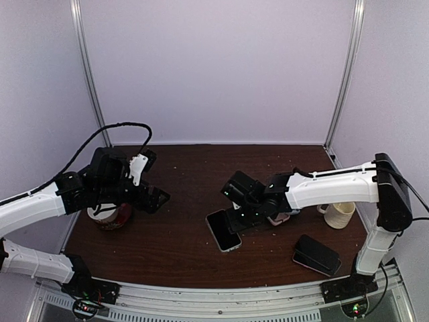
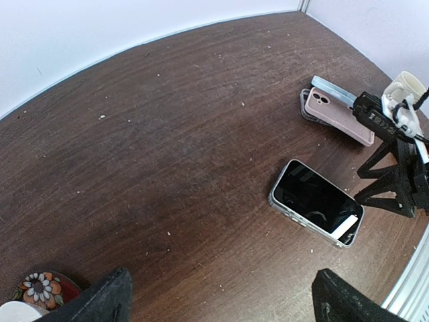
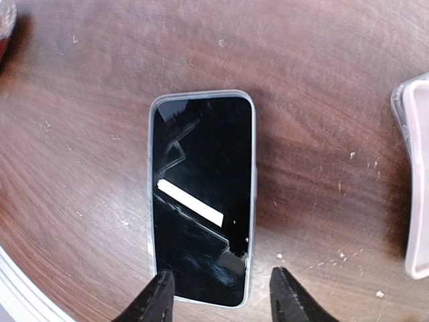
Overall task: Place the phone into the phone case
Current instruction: Install the phone into the phone case, then pick up the phone with the phone case at the center of the board.
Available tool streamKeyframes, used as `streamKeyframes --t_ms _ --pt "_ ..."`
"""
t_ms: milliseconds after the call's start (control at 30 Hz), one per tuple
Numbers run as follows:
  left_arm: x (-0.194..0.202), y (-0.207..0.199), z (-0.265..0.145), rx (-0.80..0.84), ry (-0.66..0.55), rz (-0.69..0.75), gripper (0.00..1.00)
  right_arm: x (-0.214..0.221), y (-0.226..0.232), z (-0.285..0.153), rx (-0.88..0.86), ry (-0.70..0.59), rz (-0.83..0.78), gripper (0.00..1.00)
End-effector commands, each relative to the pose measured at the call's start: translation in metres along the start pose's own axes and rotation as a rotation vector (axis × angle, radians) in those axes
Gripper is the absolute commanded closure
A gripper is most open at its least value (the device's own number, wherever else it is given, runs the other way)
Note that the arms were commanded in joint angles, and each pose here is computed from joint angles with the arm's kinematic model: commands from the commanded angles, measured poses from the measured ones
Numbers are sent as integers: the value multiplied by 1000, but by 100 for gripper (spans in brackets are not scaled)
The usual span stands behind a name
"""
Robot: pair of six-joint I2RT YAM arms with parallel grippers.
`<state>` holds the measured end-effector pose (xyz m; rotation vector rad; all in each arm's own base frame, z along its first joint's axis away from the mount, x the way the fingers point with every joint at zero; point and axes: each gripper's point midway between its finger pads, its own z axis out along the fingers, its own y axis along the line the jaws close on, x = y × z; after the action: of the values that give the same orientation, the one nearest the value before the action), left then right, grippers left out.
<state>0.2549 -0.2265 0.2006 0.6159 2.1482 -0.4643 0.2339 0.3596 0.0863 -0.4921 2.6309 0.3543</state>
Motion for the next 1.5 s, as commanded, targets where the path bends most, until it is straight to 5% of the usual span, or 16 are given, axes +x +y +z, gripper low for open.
streamKeyframes --t_ms 0,533,767,900,1167,1467 --pt "-4 -1 2 10 -21 -10 2 27 -12 15 -2 126 17 59" --pt "-4 -1 2 11 -18 -9 2 84 -19 56 61 311 -14 97" --pt "-4 0 1 8 -20 -7 3 91 -50 52 291 336 -100 96" --pt "-4 0 1 8 -19 -6 2 68 -52 32 375 289 -200 85" --pt "-4 2 1 -2 -19 -2 2 5 24 25 72 92 -200 73" --pt "-3 1 3 0 -14 -1 2 -26 44 55 37 85 -210 73"
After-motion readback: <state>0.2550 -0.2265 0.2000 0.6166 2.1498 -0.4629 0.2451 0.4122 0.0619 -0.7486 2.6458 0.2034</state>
